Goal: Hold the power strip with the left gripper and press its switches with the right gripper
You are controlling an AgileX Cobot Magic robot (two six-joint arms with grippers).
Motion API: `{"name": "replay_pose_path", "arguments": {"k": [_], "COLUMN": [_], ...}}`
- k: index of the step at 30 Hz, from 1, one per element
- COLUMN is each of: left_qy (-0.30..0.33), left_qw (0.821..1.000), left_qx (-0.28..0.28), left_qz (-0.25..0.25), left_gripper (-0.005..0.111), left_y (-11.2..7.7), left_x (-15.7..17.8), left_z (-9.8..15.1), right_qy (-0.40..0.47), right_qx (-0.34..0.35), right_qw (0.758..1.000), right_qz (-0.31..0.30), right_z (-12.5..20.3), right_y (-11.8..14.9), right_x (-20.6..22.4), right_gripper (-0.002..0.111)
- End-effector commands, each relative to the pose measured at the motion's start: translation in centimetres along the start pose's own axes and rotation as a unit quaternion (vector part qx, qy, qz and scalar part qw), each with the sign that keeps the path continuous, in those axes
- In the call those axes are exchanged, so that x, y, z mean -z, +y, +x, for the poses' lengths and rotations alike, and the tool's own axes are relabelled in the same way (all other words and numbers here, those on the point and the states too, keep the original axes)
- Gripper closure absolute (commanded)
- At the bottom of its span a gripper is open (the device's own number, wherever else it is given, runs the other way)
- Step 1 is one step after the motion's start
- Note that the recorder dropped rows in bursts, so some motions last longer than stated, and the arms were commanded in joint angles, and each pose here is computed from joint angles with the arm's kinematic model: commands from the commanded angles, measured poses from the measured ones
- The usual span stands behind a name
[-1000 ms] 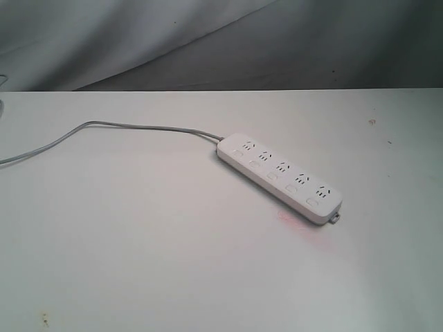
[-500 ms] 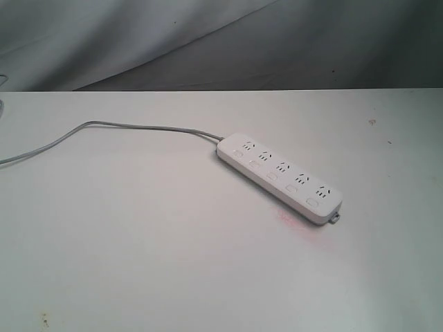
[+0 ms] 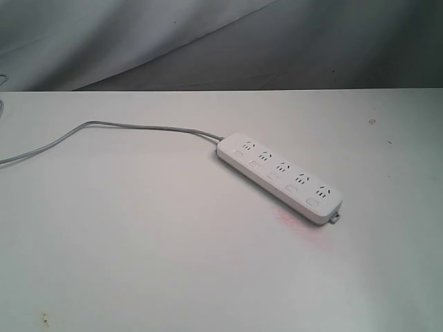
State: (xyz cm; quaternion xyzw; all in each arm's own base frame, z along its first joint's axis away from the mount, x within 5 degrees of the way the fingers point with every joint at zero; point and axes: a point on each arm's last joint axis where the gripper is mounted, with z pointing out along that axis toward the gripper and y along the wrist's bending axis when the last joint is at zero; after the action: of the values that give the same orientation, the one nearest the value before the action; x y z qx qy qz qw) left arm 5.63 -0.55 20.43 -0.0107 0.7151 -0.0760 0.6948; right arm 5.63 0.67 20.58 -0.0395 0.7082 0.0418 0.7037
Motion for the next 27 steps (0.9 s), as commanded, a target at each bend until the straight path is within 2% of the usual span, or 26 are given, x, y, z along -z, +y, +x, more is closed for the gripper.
{"name": "replay_pose_path", "arguments": {"k": [1, 10, 27], "left_qy": [-0.002, -0.004, -0.004], "left_qw": [1.0, 1.0, 1.0], "left_qx": [-0.001, -0.003, -0.003], "left_qz": [-0.001, -0.02, -0.02], "left_gripper": [0.107, 0.107, 0.107], "left_y": [0.03, 0.24, 0.24], "left_x": [0.01, 0.01, 0.01], "left_z": [0.08, 0.05, 0.05], "right_qy": [-0.001, -0.001, -0.001], "right_qx": [0.009, 0.009, 0.009], "right_qw": [1.0, 1.0, 1.0], "right_qz": [0.002, 0.002, 0.002], "right_z": [0.09, 0.09, 0.09], "right_y": [-0.03, -0.03, -0.03], "right_x": [0.02, 0.02, 0.02], "right_gripper": [0.108, 0.108, 0.108]}}
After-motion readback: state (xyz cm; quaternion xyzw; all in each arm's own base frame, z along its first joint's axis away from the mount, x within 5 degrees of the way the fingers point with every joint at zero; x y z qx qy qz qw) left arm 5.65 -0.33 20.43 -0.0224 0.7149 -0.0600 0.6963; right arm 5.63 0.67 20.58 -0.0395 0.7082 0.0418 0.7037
